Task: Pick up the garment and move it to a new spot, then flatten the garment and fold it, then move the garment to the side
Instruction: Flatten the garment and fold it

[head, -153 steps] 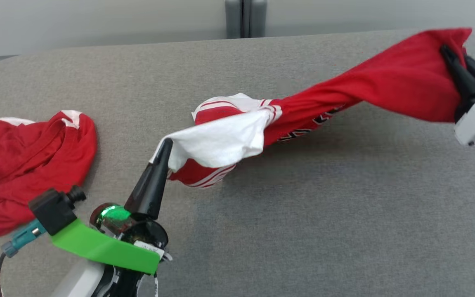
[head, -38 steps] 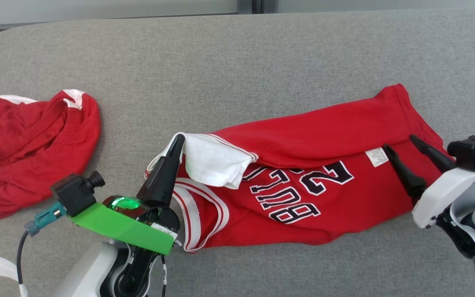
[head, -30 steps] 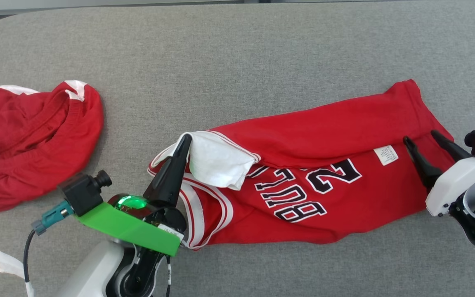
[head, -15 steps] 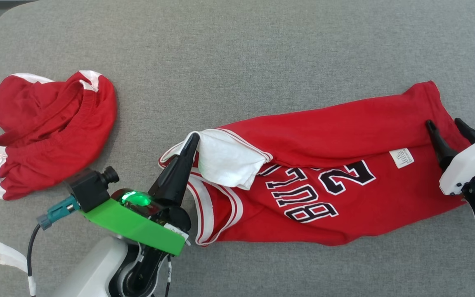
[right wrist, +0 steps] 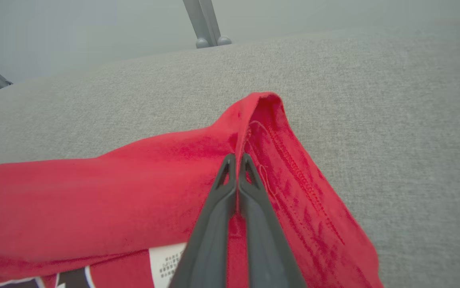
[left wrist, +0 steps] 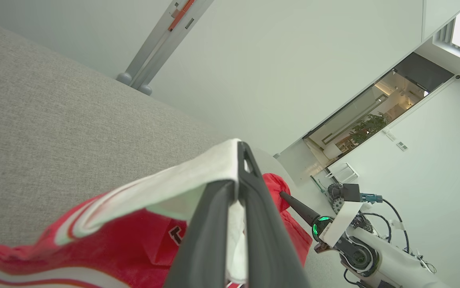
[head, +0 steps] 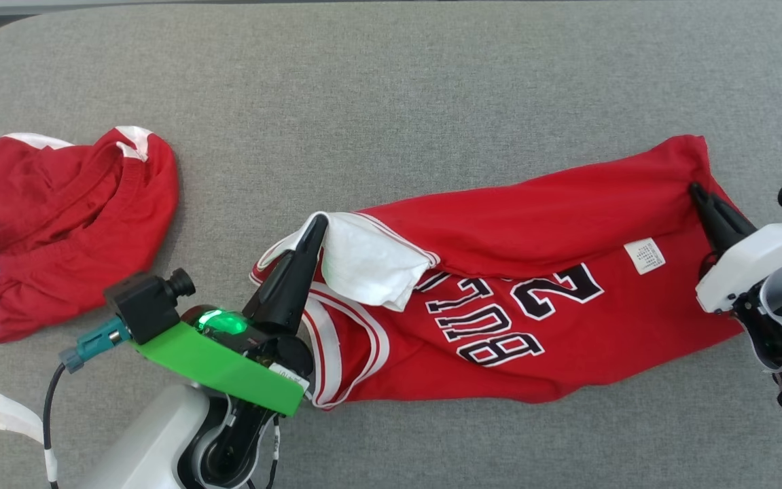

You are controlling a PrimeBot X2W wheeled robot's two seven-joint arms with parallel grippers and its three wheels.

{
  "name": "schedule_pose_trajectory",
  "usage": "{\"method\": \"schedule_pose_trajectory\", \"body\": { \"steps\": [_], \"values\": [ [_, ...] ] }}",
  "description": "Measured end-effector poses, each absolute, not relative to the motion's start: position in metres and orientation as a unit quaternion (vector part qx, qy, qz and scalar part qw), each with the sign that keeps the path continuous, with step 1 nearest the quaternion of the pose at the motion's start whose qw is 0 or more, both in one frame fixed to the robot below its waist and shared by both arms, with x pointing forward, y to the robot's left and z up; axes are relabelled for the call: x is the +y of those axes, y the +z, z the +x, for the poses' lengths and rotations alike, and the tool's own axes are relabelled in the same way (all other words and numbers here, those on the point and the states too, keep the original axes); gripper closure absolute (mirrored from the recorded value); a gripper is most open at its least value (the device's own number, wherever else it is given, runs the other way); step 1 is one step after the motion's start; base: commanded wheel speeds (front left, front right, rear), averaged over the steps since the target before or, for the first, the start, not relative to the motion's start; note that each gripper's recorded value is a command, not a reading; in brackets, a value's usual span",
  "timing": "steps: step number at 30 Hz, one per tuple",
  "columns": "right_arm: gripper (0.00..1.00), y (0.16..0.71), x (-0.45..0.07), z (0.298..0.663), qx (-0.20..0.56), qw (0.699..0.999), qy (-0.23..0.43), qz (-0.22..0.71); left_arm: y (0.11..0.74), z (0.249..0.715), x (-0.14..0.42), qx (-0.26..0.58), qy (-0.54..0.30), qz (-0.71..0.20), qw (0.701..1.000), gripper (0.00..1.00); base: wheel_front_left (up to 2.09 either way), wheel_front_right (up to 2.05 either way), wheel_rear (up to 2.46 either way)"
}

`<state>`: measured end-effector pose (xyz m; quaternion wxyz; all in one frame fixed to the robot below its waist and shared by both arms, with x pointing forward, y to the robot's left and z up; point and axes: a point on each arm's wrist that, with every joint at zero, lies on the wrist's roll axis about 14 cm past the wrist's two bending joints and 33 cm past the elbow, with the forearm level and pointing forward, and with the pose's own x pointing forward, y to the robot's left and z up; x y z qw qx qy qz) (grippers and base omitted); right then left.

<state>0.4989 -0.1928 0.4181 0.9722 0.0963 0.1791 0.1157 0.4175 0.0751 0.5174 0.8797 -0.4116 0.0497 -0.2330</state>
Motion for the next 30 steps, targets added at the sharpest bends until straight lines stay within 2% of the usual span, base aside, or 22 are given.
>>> {"method": "schedule_pose_trajectory", "body": {
  "steps": [8, 16, 20, 23, 30],
  "values": [
    [1.00, 0.464, -0.226, 0.473, 0.098, 0.984, 0.107, 0.101, 0.539, 0.407, 0.077, 0.021, -0.241, -0.418, 0.876, 1.00, 0.00, 0.00, 0.00],
    [1.00, 0.533, -0.258, 0.418, 0.034, 0.989, 0.101, 0.101, 0.581, 0.380, 0.051, -0.006, -0.310, -0.445, 0.840, 1.00, 0.00, 0.00, 0.00],
    [1.00, 0.548, -0.260, 0.405, 0.040, 0.991, 0.094, 0.088, 0.595, 0.372, 0.038, -0.005, -0.345, -0.446, 0.826, 1.00, 0.00, 0.00, 0.00],
    [1.00, 0.533, -0.247, 0.412, 0.076, 0.988, 0.094, 0.099, 0.592, 0.372, 0.033, 0.008, -0.349, -0.441, 0.827, 1.00, 0.00, 0.00, 0.00],
    [1.00, 0.497, -0.195, 0.471, 0.134, 0.978, 0.123, 0.106, 0.575, 0.385, 0.034, 0.024, -0.329, -0.436, 0.837, 1.00, 0.00, 0.00, 0.00]
  ]
}}
